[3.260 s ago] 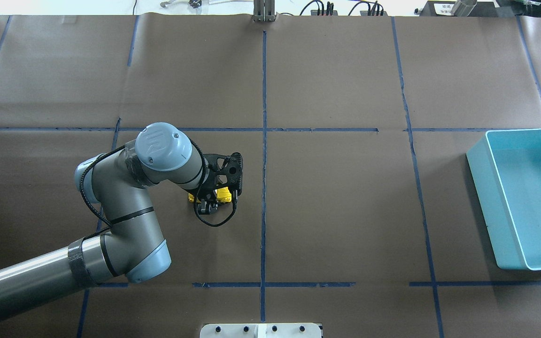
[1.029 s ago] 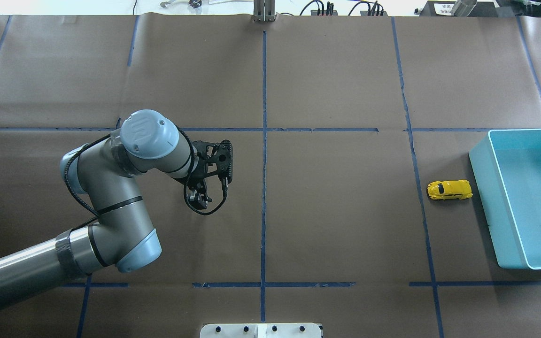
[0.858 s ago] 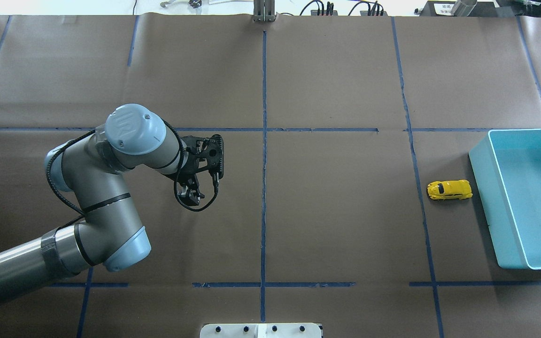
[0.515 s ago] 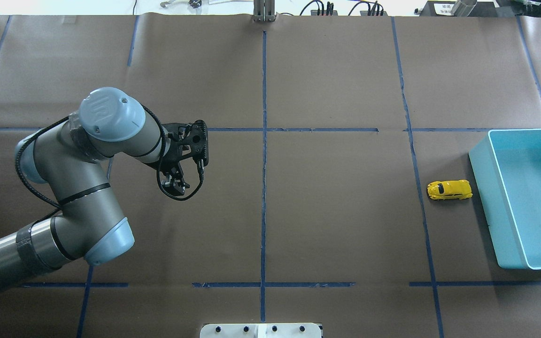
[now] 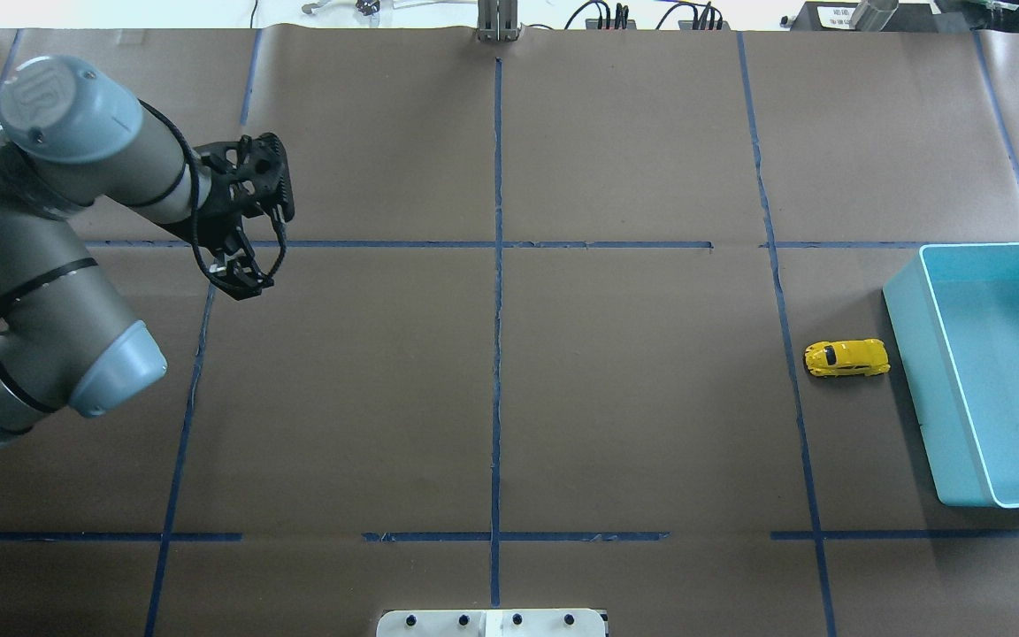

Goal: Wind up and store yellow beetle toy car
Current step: 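Raise the left arm back to rest while the right arm moves toward the bin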

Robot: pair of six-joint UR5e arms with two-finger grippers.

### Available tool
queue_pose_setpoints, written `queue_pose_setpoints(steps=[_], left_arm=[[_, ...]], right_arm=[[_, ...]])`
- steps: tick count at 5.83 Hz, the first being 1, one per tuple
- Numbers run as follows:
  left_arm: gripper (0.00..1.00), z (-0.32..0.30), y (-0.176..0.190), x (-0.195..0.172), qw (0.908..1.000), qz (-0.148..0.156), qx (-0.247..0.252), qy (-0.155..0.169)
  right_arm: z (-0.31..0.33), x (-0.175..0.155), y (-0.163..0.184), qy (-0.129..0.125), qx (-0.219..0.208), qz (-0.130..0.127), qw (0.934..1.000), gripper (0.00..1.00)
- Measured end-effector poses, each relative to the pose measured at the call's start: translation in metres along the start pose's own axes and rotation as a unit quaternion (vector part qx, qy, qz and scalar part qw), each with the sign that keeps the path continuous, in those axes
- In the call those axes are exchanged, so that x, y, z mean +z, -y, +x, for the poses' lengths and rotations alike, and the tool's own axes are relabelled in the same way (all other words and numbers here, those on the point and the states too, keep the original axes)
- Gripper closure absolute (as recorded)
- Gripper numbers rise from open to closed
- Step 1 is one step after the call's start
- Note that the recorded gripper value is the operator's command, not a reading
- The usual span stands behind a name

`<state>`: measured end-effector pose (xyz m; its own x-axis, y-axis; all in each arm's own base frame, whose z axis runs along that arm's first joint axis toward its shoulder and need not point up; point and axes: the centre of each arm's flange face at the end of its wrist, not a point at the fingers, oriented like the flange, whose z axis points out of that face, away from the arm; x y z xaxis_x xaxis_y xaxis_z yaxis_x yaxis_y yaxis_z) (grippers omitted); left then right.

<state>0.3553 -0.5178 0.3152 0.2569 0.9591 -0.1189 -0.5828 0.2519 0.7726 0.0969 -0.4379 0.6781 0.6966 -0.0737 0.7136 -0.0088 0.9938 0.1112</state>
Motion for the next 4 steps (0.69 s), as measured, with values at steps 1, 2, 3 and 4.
queue_pose_setpoints(steps=[1,2,3,4], left_arm=[[0.00,-0.021,-0.031,-0.009,0.9994,-0.006,-0.031,-0.012],[0.00,-0.042,-0.062,-0.019,0.9981,-0.013,-0.059,-0.010],[0.00,-0.059,-0.099,-0.027,0.9956,-0.020,-0.091,-0.012],[0.00,-0.073,-0.141,-0.033,0.9899,-0.029,-0.138,-0.016]], right_arm=[[-0.022,-0.001,0.009,0.003,-0.024,0.001,0.9997,0.00],[-0.059,-0.005,0.022,-0.002,-0.066,0.004,0.9978,0.00],[-0.088,-0.011,0.027,-0.007,-0.097,0.008,0.9952,0.00],[-0.108,-0.012,0.025,-0.008,-0.118,0.007,0.9930,0.00]])
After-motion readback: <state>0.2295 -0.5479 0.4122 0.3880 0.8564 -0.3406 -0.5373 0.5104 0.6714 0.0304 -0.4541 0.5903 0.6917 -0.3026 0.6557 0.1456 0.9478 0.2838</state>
